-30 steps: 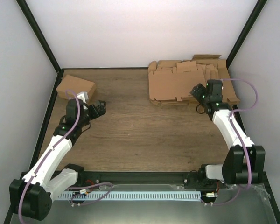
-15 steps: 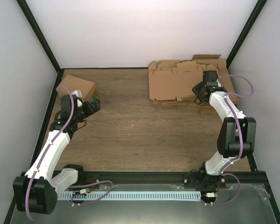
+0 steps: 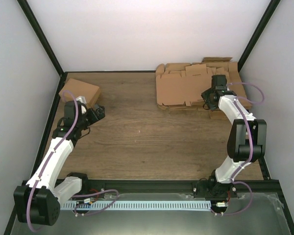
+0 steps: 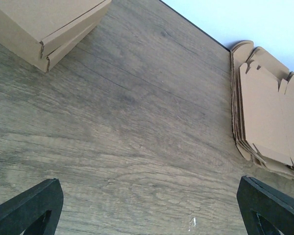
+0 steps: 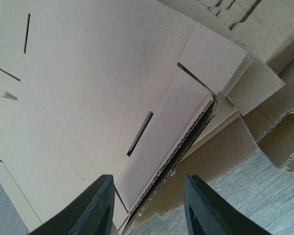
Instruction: Fold the paper box
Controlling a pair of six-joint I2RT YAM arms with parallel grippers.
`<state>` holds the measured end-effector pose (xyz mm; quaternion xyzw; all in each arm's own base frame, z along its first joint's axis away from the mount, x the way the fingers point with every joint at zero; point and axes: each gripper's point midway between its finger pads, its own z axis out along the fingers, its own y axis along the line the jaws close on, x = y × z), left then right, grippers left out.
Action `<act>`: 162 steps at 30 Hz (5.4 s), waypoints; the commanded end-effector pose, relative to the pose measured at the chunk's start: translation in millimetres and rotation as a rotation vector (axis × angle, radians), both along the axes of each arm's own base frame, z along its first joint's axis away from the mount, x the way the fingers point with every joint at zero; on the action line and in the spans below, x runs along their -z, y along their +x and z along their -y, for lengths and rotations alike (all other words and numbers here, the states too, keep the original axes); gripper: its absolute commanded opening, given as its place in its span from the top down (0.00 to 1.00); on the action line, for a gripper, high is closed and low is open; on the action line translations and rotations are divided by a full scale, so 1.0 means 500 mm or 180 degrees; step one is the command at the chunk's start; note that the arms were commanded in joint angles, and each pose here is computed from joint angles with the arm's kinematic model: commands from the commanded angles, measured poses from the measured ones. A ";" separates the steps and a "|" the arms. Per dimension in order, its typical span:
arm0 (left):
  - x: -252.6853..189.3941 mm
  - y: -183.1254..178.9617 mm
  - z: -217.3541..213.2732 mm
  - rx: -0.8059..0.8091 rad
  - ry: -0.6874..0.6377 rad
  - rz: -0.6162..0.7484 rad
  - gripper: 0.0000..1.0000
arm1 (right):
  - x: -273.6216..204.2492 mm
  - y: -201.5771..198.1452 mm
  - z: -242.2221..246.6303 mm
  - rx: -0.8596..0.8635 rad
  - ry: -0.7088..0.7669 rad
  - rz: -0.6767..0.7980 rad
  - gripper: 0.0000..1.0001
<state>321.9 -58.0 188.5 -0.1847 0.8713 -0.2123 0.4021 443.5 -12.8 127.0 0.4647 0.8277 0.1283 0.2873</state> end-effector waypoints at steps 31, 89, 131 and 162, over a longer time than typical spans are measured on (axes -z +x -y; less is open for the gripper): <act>0.007 -0.005 -0.012 -0.0046 0.0090 0.0017 0.00 | 0.025 0.015 0.037 0.0412 -0.0043 -0.0055 0.88; 0.222 -0.125 0.233 0.1134 -0.0995 -0.0762 0.18 | -0.058 -0.139 -0.192 -0.2428 -0.0490 0.0930 0.39; 0.289 0.011 0.271 0.1059 -0.1085 -0.0869 0.51 | 0.117 -0.229 -0.245 -0.2825 0.0265 0.0608 0.09; 0.230 -0.009 0.278 0.1419 -0.0938 -0.0820 0.61 | 0.050 -0.192 -0.239 -0.2872 -0.0100 0.0757 0.04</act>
